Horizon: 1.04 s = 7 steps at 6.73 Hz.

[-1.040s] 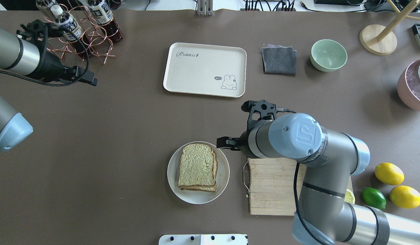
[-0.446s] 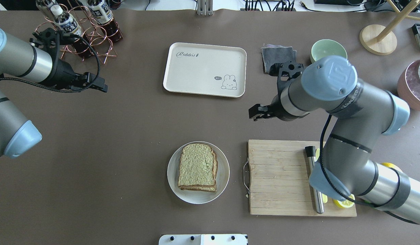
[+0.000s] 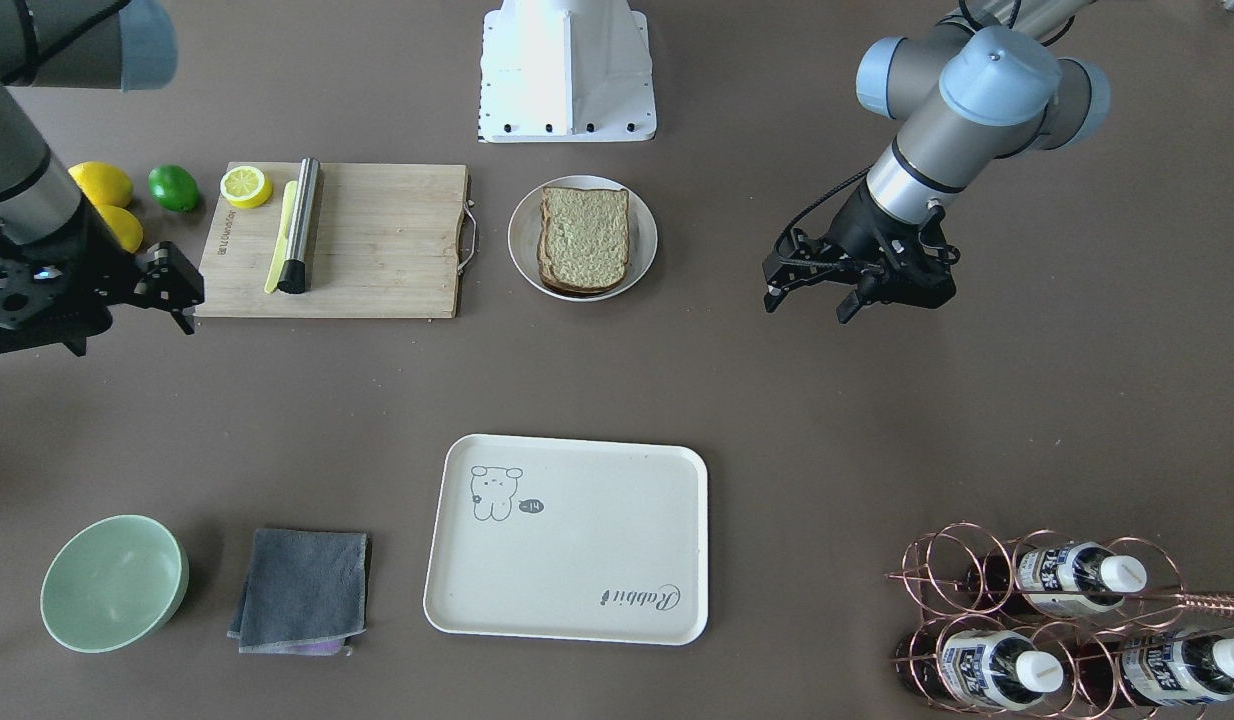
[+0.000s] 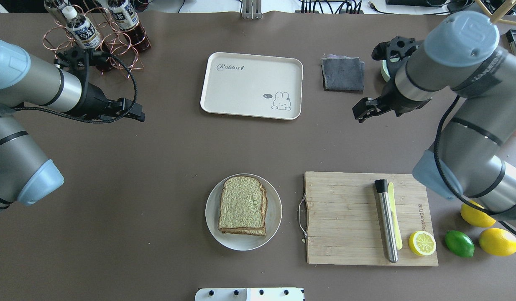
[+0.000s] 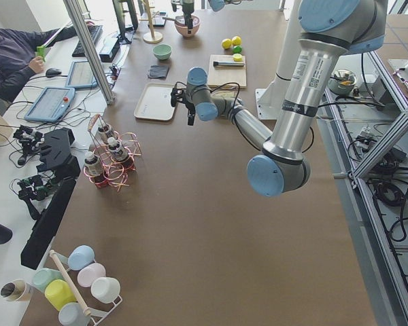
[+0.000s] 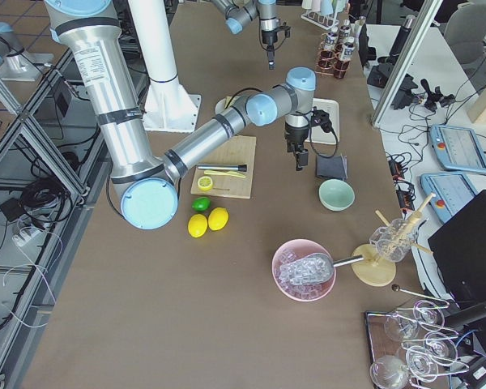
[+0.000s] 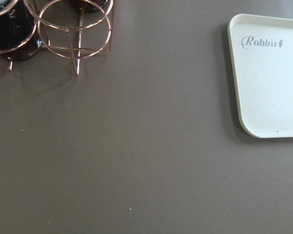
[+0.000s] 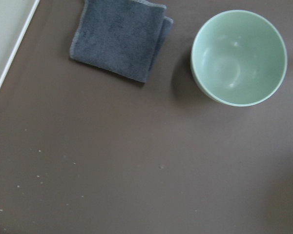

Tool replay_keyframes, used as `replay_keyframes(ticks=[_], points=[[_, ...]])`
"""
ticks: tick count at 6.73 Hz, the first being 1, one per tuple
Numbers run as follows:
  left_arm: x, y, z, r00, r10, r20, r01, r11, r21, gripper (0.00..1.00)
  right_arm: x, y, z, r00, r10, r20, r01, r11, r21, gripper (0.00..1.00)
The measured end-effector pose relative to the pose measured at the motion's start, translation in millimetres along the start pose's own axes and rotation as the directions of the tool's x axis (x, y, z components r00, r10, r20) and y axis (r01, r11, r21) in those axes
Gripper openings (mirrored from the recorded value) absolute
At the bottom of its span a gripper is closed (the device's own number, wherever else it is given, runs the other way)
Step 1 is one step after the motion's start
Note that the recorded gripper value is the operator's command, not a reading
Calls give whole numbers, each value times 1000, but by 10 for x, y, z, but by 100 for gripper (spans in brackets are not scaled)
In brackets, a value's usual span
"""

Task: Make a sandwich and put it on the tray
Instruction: 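Raise the right arm from the plate while the left arm swings toward it, then grasp the white plate rim nearest the left gripper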

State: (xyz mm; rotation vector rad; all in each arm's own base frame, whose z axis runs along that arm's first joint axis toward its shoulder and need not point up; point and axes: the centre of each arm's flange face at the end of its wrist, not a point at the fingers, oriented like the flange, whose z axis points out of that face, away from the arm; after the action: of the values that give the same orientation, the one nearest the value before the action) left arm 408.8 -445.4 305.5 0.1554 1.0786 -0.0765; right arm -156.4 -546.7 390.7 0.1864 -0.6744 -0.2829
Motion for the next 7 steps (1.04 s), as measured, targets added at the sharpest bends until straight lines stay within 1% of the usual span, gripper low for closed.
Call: replay_keyframes(ticks=[2, 3, 4, 5, 6, 7], points=[[386, 592, 367, 1000, -27, -4, 27, 999, -27, 97, 850, 373, 101, 999, -41, -17, 40, 998, -49, 100], [576, 906, 527, 999, -33, -9, 32, 999, -41, 84, 1127, 537, 122, 999, -37, -25, 36, 997, -63, 100], [717, 1157, 633, 999, -32, -16, 31, 998, -52, 60, 1310, 642, 103, 999, -20, -29, 18, 998, -66, 100], [780, 1270, 674, 999, -30, -21, 29, 998, -58, 42, 1395, 686, 86, 1000, -8, -30, 6, 998, -65, 100], [802, 1313, 689, 999, -27, -24, 26, 998, -62, 33, 1422, 699, 74, 1000, -4, -31, 2, 998, -64, 100], [805, 1331, 701, 999, -25, -23, 24, 998, -65, 31, 1432, 704, 72, 1000, -2, -31, 0, 998, -64, 100]])
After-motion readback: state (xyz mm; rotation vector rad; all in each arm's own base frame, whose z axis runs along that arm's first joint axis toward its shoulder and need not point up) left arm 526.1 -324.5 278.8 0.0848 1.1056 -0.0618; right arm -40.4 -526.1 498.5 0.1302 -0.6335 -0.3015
